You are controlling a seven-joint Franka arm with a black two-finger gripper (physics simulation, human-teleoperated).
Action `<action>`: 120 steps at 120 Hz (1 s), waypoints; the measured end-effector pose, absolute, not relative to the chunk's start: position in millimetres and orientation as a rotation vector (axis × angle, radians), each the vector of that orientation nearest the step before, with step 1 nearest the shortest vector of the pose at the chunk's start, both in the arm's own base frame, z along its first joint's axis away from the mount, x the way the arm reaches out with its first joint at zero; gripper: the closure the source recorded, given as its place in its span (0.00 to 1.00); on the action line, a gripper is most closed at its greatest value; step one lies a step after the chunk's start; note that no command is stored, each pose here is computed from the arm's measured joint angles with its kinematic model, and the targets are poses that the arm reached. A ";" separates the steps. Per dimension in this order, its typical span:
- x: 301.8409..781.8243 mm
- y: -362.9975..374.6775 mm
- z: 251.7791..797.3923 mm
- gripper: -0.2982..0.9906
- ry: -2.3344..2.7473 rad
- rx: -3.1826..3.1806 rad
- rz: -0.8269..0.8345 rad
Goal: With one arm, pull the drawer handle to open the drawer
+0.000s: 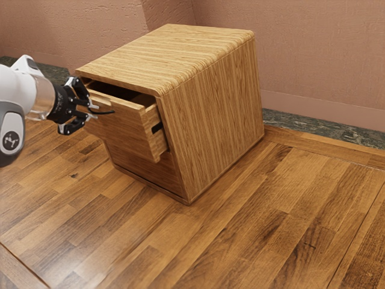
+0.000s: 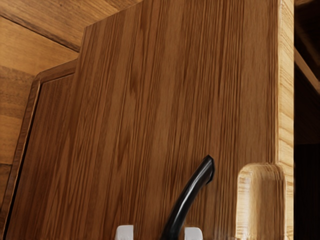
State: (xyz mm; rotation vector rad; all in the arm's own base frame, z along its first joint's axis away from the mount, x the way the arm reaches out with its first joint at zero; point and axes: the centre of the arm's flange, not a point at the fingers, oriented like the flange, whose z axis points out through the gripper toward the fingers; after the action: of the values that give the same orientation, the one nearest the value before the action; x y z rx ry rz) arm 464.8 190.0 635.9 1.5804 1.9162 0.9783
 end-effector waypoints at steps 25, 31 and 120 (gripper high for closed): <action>453.0 186.1 632.7 0.83 1.916 1.582 0.960; 451.0 185.9 632.3 0.83 1.917 1.581 0.957; 377.5 186.2 630.0 0.83 1.915 1.503 0.946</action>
State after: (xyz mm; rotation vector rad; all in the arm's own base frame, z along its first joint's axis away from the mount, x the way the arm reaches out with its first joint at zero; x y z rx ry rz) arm 377.5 186.2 630.0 1.5032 1.9154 0.9462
